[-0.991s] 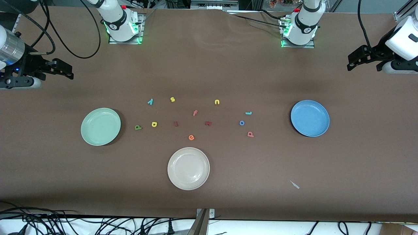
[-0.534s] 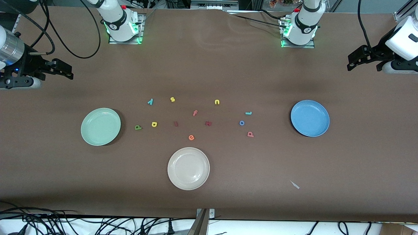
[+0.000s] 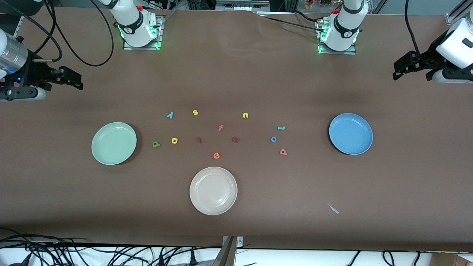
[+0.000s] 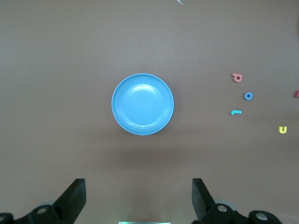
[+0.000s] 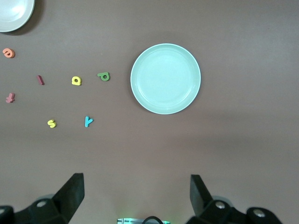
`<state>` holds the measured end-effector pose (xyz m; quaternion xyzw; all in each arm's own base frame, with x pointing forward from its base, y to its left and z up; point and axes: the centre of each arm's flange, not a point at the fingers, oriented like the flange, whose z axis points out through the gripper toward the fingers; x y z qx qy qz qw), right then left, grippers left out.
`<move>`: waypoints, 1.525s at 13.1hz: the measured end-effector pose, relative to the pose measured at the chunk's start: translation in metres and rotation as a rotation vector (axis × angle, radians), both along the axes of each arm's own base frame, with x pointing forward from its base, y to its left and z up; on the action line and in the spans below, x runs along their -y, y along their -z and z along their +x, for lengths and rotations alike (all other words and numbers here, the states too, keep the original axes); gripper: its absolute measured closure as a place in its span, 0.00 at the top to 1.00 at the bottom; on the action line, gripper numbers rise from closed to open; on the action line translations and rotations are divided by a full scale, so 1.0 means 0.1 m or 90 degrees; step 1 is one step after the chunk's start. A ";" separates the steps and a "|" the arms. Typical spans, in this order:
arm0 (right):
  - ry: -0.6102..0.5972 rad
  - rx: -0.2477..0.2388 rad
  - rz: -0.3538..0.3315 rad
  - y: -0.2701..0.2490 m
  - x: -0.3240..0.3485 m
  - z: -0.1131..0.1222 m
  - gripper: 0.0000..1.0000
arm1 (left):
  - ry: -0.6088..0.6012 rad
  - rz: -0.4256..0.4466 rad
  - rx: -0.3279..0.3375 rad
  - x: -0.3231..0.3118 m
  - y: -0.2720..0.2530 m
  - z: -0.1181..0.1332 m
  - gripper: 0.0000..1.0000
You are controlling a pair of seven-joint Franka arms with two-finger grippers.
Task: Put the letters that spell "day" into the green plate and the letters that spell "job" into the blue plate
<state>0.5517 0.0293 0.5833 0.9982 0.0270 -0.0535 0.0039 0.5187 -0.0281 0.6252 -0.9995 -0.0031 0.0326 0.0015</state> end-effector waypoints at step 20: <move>0.000 0.019 0.001 -0.02 0.00 0.03 1.00 | -0.001 0.000 0.000 -0.01 0.00 0.00 1.00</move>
